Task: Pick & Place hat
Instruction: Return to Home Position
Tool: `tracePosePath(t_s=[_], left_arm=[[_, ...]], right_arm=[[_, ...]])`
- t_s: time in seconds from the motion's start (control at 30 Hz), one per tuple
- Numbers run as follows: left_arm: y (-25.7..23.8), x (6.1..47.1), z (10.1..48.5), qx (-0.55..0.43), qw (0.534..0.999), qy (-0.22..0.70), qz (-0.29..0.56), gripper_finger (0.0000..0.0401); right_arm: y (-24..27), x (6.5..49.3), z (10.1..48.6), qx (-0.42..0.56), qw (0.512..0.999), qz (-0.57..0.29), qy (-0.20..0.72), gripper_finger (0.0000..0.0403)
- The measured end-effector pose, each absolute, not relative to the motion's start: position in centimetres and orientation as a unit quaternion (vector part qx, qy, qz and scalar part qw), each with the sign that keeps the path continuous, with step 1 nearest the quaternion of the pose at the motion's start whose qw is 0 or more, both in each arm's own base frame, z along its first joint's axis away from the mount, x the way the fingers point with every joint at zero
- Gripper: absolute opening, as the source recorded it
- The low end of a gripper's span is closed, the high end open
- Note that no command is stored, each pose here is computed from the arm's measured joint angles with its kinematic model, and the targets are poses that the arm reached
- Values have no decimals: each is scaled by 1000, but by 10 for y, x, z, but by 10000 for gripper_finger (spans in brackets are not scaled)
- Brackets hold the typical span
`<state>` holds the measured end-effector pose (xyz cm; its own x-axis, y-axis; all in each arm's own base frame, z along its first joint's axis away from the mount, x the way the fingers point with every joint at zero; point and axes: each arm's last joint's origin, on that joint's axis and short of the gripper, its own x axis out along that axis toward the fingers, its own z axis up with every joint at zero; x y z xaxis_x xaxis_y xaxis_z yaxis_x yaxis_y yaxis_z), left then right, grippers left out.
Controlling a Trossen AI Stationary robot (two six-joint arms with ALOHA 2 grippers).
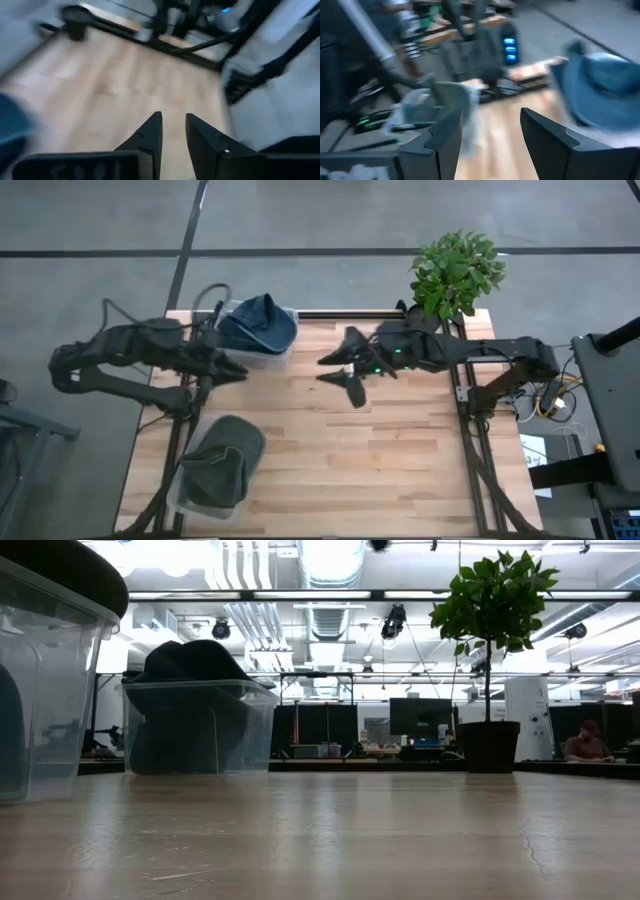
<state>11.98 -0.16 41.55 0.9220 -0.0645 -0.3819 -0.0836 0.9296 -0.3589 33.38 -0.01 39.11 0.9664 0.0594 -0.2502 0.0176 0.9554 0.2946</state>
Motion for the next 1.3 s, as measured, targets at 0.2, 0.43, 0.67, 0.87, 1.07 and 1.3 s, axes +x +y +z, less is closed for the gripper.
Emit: tracePosePath(t_s=[0.2, 0.43, 0.67, 0.87, 1.07, 1.3], left_arm=[[0, 68, 404, -174, 956, 233, 36, 77], [0, 44, 402, -123, 980, 155, 16, 77], [-1, 49, 368, -103, 988, 115, -9, 77], [-2, 52, 335, -91, 991, 89, -25, 77], [-3, 42, 315, -76, 996, -5, -54, 77], [-3, 39, 280, -90, 994, -22, -58, 77]], right_arm=[[-7, 276, 382, 50, 984, -98, 137, 194], [-7, 228, 362, 66, 987, -101, 104, 194], [-1, 195, 334, 46, 994, -15, 96, 194], [-2, 174, 309, 50, 997, -13, 65, 194], [-1, 153, 277, 60, 998, -8, 36, 194], [-1, 137, 245, 65, 998, -8, 13, 194]])
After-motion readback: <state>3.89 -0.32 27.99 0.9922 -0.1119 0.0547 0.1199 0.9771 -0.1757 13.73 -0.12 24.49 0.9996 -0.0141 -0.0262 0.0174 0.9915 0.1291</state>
